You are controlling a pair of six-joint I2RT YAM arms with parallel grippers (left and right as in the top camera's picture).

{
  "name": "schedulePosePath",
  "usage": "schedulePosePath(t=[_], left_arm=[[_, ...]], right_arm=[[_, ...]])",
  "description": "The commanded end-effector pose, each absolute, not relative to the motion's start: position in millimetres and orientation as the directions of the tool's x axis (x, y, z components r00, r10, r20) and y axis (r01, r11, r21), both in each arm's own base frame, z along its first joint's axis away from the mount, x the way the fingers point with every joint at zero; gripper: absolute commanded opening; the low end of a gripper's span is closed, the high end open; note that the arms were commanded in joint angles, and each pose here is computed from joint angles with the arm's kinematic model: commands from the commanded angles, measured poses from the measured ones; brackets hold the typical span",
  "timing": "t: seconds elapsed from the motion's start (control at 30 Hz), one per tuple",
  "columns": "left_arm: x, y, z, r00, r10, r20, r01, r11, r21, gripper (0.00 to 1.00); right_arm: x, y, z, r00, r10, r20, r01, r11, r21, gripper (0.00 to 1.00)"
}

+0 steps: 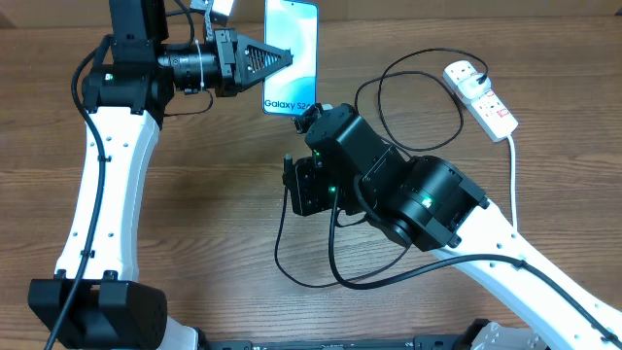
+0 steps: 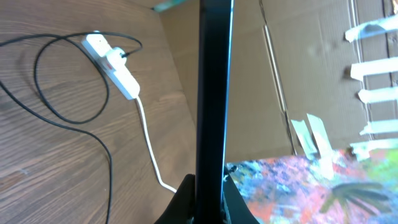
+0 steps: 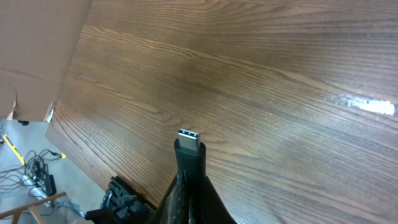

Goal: Plug charger to phone and switch on socket
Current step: 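Move the held plug up under the phone's bottom edge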

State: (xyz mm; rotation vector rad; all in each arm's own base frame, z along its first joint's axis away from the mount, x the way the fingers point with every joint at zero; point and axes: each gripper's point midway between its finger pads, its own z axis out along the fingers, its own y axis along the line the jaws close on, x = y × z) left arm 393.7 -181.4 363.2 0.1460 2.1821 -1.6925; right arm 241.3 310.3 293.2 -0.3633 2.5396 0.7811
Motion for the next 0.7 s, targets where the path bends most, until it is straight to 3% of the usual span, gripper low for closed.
schedulePosePath(t=[0.0, 0.67], left_arm=[[383.3, -182.9, 376.5, -0.908, -0.095, -0.407, 0.381, 0.212, -0.900, 0.04], [379.7, -187.9, 358.7, -0.902, -0.072, -0.426, 0.392, 0.279, -0.877, 0.04]], right_arm=[[245.6, 310.6, 310.6, -0.837, -0.110, -0.536, -0.405, 0.784, 0.471, 0.04], [273.6, 303.2, 321.7, -0.818, -0.006, -0.575, -0.351, 0.797, 0.491, 0.04]])
